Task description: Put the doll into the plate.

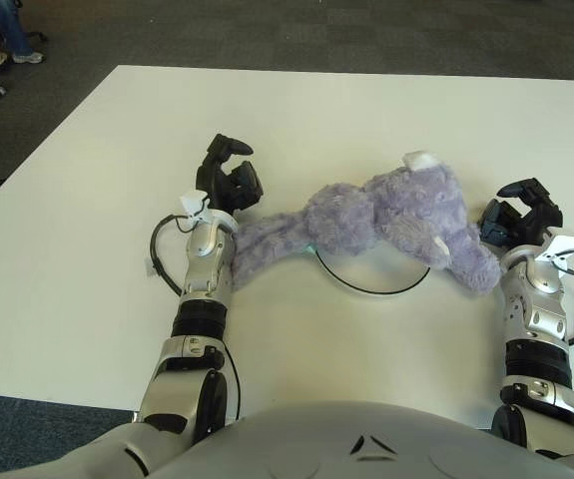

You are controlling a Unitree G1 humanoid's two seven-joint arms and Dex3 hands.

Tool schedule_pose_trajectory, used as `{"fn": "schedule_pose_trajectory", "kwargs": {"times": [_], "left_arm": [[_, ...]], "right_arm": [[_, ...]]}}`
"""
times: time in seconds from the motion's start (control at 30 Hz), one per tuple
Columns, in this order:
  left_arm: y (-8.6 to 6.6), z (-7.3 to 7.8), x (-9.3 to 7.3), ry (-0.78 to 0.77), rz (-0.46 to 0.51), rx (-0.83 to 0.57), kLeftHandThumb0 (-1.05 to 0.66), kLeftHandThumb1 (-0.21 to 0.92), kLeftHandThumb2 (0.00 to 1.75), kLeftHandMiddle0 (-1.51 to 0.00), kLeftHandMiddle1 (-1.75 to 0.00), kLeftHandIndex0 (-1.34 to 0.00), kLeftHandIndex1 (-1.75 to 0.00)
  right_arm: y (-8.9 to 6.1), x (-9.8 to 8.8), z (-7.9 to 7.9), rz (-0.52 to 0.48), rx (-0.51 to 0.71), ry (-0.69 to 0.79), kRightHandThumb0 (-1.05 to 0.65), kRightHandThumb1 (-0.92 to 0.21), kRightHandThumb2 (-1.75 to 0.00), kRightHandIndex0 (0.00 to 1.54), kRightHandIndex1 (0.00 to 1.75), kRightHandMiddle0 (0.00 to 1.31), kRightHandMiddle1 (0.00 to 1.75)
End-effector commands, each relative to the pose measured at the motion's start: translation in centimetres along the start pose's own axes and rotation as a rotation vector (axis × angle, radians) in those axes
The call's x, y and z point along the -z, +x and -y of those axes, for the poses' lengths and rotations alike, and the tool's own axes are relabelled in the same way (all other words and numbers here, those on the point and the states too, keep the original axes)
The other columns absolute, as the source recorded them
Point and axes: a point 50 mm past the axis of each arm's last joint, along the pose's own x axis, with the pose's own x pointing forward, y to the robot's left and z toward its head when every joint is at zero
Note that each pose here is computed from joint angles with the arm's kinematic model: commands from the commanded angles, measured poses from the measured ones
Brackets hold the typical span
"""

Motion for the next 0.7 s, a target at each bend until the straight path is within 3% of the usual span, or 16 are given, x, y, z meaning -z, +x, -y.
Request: {"fn": "schedule_pose_trajectory", "kwargs": {"times": [0.0, 0.67], "left_arm": [[-1.80, 0.05, 2.35, -0.031, -0.093, -0.039, -0.44, 0.45, 1.15, -1.18, -1.75, -0.50, -1.75], [-1.80, 0.05, 2.42, -0.035, -0.096, -0.024, -0.44, 0.44, 1.16, -1.19, -1.75, -0.51, -1.75]], "right_arm": [[-0.80, 1.86, -0.13, -0.097, -0.017, -0.004, 0.00, -0.04, -1.62, 0.86, 1.67, 0.58, 1.75], [-0.78, 1.92, -0.17, -0.100, -0.029, -0.022, 0.00, -0.02, -1.64, 0.87, 1.68, 0.59, 1.75]]}}
